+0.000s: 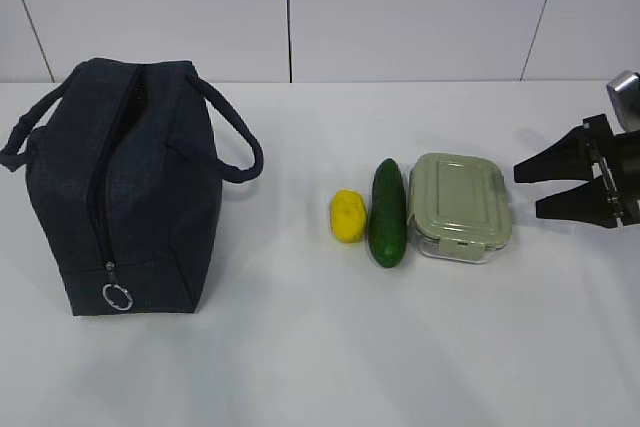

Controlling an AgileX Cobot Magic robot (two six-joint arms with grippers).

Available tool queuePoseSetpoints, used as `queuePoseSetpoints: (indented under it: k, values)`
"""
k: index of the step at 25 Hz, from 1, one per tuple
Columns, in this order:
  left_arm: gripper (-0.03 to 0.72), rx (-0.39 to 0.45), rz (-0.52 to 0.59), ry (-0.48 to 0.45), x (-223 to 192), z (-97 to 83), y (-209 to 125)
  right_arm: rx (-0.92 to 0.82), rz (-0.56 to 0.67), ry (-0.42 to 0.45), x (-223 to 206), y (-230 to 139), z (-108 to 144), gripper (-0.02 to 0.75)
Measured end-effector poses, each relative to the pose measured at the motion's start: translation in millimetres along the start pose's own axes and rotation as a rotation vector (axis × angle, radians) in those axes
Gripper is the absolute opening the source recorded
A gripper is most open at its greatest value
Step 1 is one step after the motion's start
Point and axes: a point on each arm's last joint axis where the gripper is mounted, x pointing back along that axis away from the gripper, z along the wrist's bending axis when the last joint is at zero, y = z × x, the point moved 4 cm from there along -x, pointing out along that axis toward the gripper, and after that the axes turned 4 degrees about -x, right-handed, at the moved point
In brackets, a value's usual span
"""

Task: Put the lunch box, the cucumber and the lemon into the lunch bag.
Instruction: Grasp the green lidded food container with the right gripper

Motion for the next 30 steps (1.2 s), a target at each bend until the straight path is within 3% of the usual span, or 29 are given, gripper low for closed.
queuePoseSetpoints:
  k: [13, 30]
  values:
    - [0.237, 0.000, 0.000, 0.000, 0.0, 0.0, 0.0, -0.006, -0.004, 0.001, -15.0, 28.4, -28.3, 0.568]
    - [0.238, 0.000, 0.000, 0.000, 0.0, 0.0, 0.0, -0.018, 0.037, 0.040, -44.7, 23.3, -24.3, 0.568]
